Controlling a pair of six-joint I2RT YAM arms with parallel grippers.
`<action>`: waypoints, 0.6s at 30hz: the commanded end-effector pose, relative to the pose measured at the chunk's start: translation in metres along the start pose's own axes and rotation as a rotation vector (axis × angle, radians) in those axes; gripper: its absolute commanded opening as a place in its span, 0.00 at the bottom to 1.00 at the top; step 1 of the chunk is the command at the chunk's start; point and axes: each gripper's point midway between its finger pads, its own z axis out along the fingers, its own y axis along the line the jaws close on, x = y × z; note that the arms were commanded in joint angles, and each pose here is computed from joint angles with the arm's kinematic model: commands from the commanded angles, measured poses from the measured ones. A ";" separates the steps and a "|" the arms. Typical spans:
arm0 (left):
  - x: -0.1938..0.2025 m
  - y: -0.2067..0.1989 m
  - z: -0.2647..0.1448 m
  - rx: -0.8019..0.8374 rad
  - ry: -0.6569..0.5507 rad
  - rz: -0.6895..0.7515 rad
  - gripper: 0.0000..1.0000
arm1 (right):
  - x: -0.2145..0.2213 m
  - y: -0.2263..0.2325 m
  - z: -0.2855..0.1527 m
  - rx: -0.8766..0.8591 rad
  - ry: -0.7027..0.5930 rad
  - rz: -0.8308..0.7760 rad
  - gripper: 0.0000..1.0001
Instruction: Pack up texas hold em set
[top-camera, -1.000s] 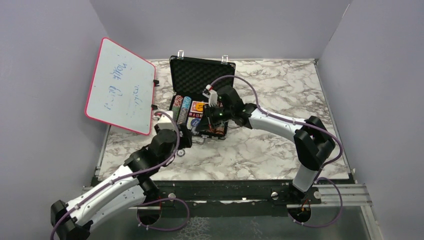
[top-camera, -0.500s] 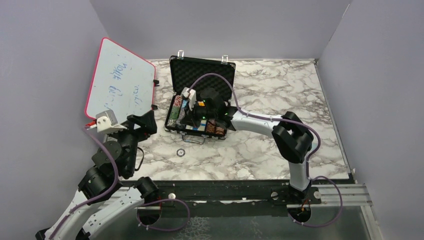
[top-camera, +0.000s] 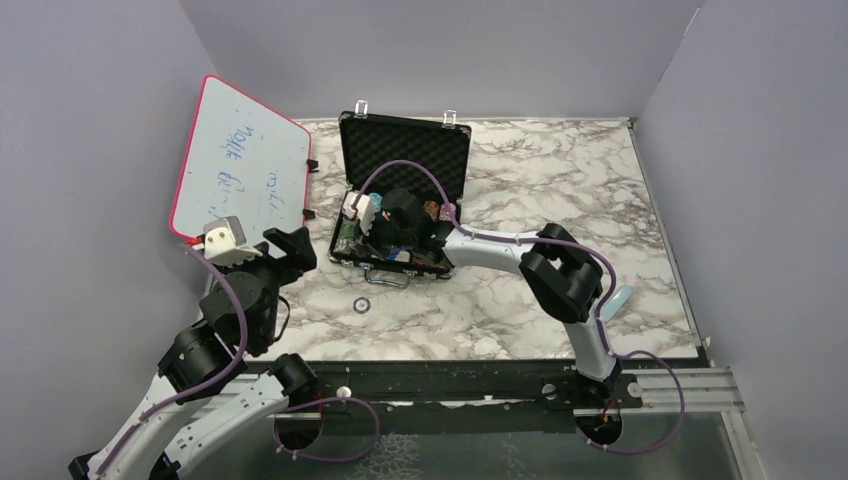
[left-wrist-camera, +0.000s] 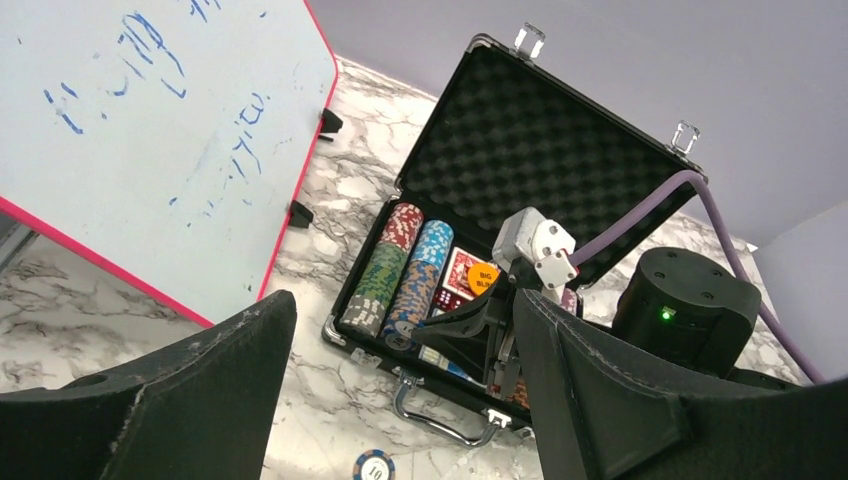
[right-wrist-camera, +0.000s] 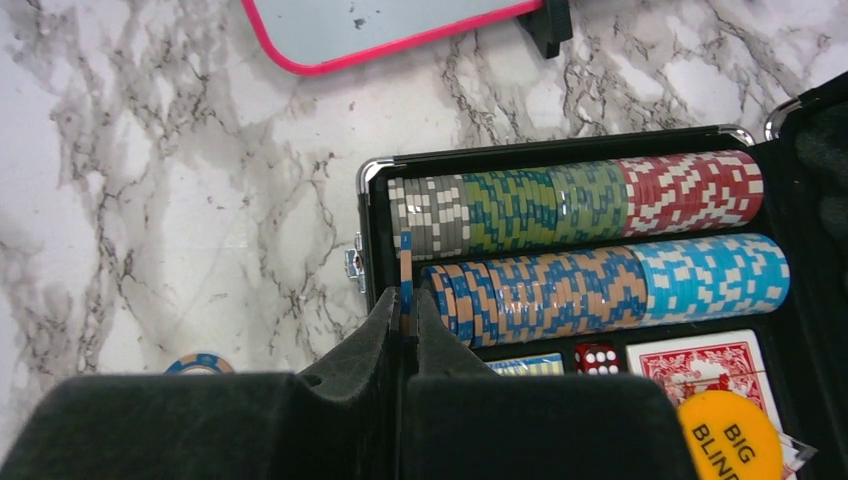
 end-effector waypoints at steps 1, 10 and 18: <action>0.006 0.006 0.001 -0.032 0.005 -0.005 0.82 | 0.006 -0.011 0.006 0.061 0.026 -0.076 0.05; 0.012 0.003 0.004 -0.037 0.027 -0.001 0.82 | 0.012 -0.004 0.009 0.016 0.047 -0.075 0.07; 0.019 0.001 0.007 -0.042 0.054 0.017 0.82 | 0.019 -0.012 0.012 0.060 0.072 -0.060 0.18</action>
